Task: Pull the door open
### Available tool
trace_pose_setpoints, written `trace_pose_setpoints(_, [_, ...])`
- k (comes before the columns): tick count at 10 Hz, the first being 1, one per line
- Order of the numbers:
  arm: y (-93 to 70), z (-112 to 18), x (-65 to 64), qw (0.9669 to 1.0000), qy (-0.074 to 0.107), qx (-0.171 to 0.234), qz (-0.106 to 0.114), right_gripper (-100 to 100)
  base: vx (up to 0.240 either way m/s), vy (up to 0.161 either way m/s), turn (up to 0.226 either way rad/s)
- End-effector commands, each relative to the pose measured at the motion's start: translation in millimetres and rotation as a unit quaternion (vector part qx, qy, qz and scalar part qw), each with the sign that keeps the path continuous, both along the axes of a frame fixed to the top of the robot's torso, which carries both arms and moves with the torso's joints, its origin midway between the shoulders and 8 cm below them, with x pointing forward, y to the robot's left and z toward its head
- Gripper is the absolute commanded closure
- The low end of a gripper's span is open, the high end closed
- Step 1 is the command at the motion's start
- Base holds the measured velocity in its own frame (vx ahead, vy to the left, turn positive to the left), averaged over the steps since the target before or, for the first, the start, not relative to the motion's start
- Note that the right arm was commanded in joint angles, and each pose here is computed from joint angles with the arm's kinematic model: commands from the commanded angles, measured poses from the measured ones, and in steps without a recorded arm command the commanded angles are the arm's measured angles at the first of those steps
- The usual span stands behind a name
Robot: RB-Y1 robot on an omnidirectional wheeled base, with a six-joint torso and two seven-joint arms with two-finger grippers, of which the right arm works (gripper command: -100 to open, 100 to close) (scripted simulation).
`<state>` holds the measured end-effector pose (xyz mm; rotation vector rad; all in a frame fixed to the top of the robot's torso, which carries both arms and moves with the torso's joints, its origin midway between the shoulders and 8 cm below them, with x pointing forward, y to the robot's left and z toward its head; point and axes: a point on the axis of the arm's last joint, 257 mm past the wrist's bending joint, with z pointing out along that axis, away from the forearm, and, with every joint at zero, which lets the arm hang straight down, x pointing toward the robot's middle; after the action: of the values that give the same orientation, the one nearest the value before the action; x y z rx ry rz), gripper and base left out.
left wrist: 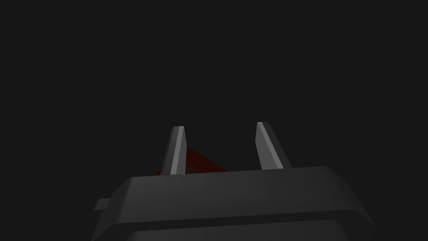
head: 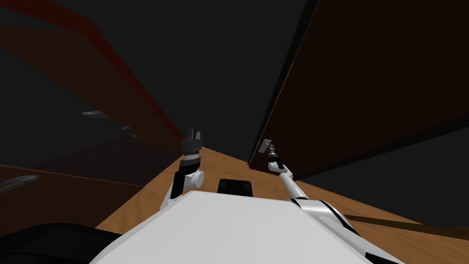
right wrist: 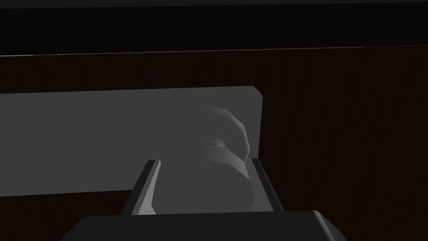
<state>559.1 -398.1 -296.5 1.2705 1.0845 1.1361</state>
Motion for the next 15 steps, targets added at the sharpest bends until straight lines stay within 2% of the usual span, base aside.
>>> trace_pose_setpoints(1, [2.1,1.1,2.2,0.9994,-0.006,0.033,0.0,100,-0.042,-0.026,0.042])
trace_pose_setpoints(2, [2.1,1.1,2.2,0.9994,-0.006,0.034,0.0,100,-0.038,-0.025,0.036])
trace_pose_setpoints(4, [3.2,1.2,5.1,0.9968,-0.013,0.079,-0.003,100,-0.056,-0.028,0.06])
trace_pose_setpoints(5, [3.2,1.2,5.1,0.996,-0.014,0.088,-0.002,100,-0.048,-0.025,0.04])
trace_pose_setpoints(6, [3.8,1.2,6.5,0.9937,-0.017,0.111,-0.004,100,-0.047,-0.024,0.041])
trace_pose_setpoints(7, [3.8,1.2,6.5,0.9933,-0.018,0.114,-0.004,100,-0.039,-0.021,0.027])
trace_pose_setpoints(8, [4.4,1.2,7.9,0.99,-0.021,0.139,-0.005,100,-0.044,-0.018,0.048])
trace_pose_setpoints(9, [4.4,1.2,7.9,0.9898,-0.021,0.141,-0.005,100,-0.038,-0.02,0.027])
trace_pose_setpoints(11, [5.5,1.3,10.7,0.9825,-0.028,0.184,-0.007,100,-0.051,-0.027,0.057])
trace_pose_setpoints(12, [5.5,1.3,10.7,0.9808,-0.029,0.193,-0.007,100,-0.052,-0.026,0.043])
trace_pose_setpoints(13, [6.1,1.3,12.0,0.9762,-0.032,0.215,-0.008,100,-0.052,-0.02,0.046])
trace_pose_setpoints(14, [6.1,1.3,12.0,0.9752,-0.033,0.219,-0.008,100,-0.04,-0.019,0.024])
trace_pose_setpoints(15, [6.6,1.3,13.4,0.9694,-0.037,0.242,-0.009,100,-0.046,-0.024,0.044])
